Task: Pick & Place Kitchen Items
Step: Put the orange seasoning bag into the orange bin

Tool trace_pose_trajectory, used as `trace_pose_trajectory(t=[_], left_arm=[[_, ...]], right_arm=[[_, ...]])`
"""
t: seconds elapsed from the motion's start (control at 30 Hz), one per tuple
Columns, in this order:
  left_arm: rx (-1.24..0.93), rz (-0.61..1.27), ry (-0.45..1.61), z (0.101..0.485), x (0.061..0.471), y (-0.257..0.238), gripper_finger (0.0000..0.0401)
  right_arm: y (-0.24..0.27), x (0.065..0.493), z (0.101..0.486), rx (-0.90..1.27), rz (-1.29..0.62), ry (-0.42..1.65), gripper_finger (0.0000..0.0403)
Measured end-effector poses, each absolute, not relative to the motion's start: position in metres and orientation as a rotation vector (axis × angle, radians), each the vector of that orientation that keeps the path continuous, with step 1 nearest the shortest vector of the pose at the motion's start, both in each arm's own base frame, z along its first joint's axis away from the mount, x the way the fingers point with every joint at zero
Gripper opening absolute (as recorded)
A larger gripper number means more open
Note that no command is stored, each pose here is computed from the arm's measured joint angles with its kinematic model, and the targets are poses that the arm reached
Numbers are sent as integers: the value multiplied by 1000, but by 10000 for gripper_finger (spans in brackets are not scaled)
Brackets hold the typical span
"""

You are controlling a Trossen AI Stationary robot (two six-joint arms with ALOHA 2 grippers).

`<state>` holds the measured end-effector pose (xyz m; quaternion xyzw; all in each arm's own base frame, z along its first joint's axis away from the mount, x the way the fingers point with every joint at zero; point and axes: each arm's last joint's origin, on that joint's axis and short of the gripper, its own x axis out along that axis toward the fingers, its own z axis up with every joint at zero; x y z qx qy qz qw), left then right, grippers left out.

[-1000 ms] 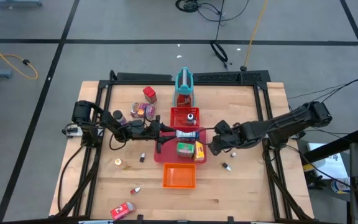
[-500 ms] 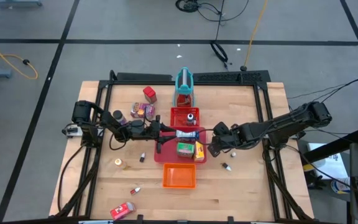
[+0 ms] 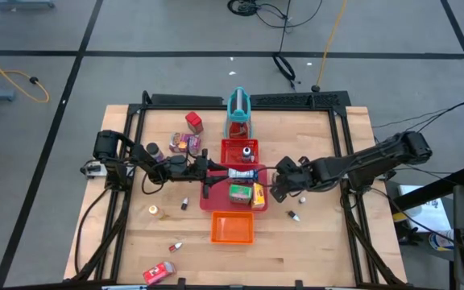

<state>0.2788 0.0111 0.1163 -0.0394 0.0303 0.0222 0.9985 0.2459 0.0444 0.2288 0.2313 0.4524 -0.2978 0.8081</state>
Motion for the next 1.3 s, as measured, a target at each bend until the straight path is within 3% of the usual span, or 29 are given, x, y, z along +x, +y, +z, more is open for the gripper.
trace_pose_trajectory(t=[0.73,1.3], left_arm=[[-84,46,61,116,279,11,147],[-76,79,60,116,279,12,147]], right_arm=[[43,244,317,357,-393,747,0],[79,271,331,276,-26,560,0]])
